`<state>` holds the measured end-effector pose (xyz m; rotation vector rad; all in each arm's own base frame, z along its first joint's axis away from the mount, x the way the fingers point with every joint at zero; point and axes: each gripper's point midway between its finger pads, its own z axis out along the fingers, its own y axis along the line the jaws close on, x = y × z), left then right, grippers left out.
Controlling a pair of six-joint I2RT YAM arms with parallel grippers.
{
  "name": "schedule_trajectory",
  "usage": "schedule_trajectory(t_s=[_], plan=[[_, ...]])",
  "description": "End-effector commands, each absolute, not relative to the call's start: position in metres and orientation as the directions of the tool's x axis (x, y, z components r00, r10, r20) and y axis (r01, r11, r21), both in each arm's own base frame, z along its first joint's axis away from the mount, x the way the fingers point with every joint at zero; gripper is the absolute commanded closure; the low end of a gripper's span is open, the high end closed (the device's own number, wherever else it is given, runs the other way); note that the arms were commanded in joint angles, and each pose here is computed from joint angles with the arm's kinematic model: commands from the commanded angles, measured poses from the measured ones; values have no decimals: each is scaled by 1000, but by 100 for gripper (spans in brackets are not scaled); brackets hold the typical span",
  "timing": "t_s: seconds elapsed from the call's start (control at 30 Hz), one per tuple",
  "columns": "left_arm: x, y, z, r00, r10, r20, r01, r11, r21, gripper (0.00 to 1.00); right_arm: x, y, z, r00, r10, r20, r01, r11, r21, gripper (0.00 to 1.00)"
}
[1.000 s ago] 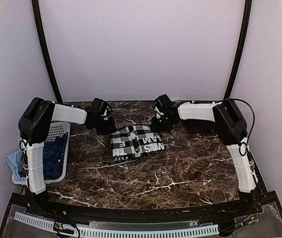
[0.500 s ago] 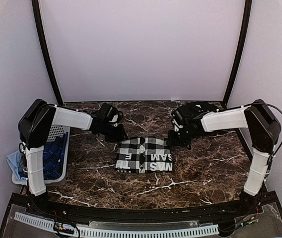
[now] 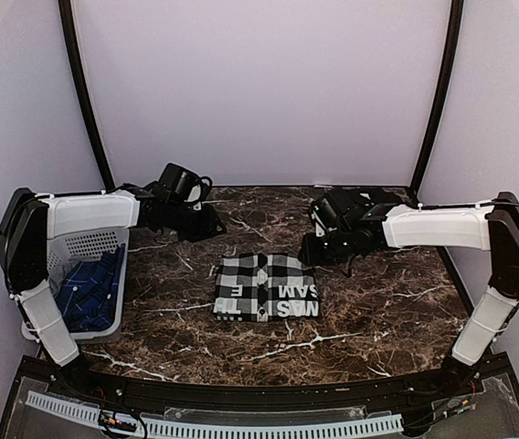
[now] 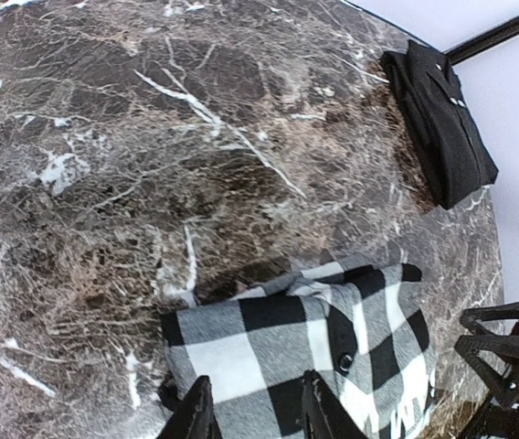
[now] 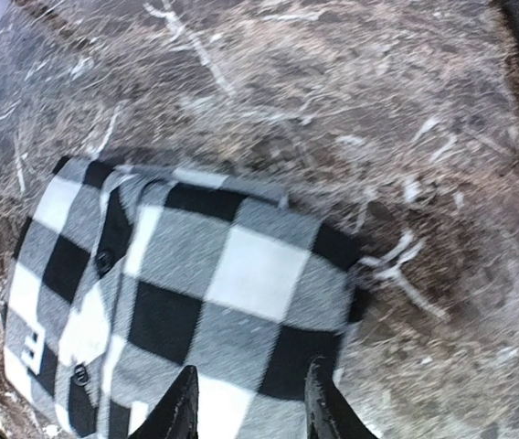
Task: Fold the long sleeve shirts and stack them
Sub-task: Move the square-folded shirt to the center of the board, then smooth out the square-folded shirt at the center of the board.
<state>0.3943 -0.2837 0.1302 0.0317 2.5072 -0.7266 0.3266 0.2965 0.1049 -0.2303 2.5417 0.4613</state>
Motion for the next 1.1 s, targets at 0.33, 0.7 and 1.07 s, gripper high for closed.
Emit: schedule_trajectory(t_s=[0.33, 0.7, 1.07], plan=[[297, -315, 61, -968, -1, -250, 161, 764, -625, 70, 263, 307, 52, -900, -99, -424, -248, 917, 313, 68], [300, -289, 61, -959, -7, -283, 144, 848, -509, 70, 263, 300, 71, -888, -86, -451, -242, 922, 301, 68], [301, -267, 69, -959, -42, -281, 107, 862, -496, 67, 292, 305, 75, -857, -113, -504, -242, 949, 200, 67]])
